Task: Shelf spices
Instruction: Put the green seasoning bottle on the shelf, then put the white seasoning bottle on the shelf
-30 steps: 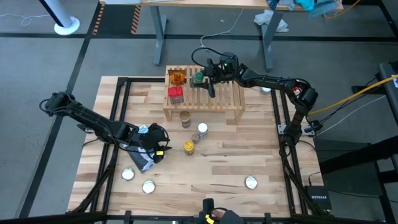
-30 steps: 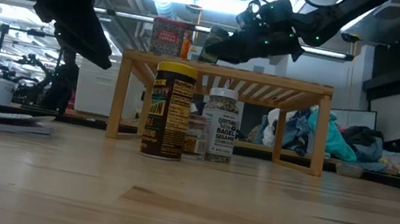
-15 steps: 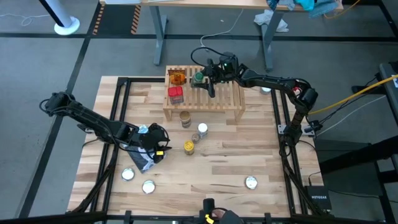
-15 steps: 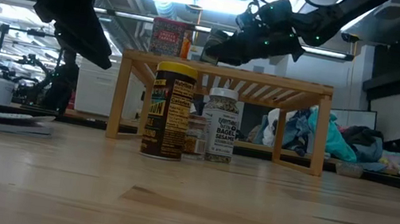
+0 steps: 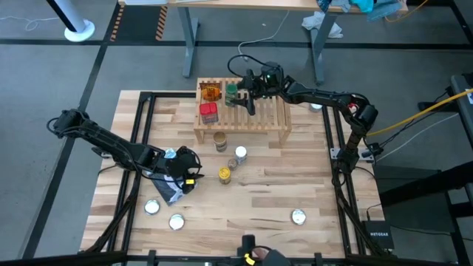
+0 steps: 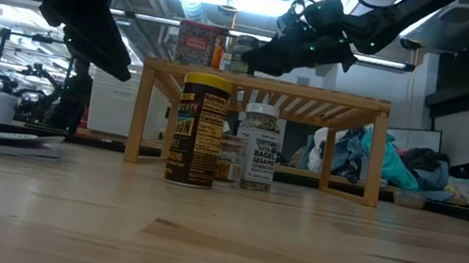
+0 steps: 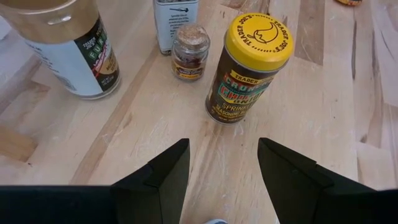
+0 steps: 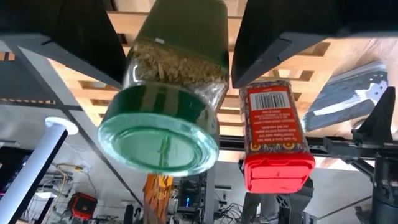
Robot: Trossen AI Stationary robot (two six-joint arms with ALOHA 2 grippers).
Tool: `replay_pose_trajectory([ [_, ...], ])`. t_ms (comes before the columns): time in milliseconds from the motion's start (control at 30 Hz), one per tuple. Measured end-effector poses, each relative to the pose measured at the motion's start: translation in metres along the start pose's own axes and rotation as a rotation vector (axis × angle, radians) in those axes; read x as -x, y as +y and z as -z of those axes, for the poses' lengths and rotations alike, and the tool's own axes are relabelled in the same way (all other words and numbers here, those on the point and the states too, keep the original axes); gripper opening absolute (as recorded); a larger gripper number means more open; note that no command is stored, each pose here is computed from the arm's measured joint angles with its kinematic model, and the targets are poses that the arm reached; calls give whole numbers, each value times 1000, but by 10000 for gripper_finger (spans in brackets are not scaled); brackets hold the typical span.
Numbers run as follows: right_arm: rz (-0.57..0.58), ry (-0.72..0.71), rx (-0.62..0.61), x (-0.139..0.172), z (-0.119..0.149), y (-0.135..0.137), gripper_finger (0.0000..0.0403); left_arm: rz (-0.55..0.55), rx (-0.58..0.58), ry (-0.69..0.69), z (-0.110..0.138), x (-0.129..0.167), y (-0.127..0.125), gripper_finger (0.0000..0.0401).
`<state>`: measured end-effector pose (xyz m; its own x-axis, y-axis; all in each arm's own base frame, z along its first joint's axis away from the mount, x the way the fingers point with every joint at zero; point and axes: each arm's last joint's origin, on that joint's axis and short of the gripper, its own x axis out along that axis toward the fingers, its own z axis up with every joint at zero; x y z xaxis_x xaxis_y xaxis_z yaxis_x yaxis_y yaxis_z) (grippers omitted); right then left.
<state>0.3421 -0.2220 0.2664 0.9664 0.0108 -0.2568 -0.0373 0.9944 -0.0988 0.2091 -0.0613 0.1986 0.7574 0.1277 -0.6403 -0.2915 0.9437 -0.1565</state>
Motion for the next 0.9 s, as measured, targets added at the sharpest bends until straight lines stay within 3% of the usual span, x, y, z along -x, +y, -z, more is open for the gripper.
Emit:
replay_pose_trajectory([
  [367,-14,-55,-55,12,-5,-11,287,0,-25,0,0,0,0,182],
  [900,-15,-99,-27,53,-47,2,287,0,-46,0,0,0,0,182],
])
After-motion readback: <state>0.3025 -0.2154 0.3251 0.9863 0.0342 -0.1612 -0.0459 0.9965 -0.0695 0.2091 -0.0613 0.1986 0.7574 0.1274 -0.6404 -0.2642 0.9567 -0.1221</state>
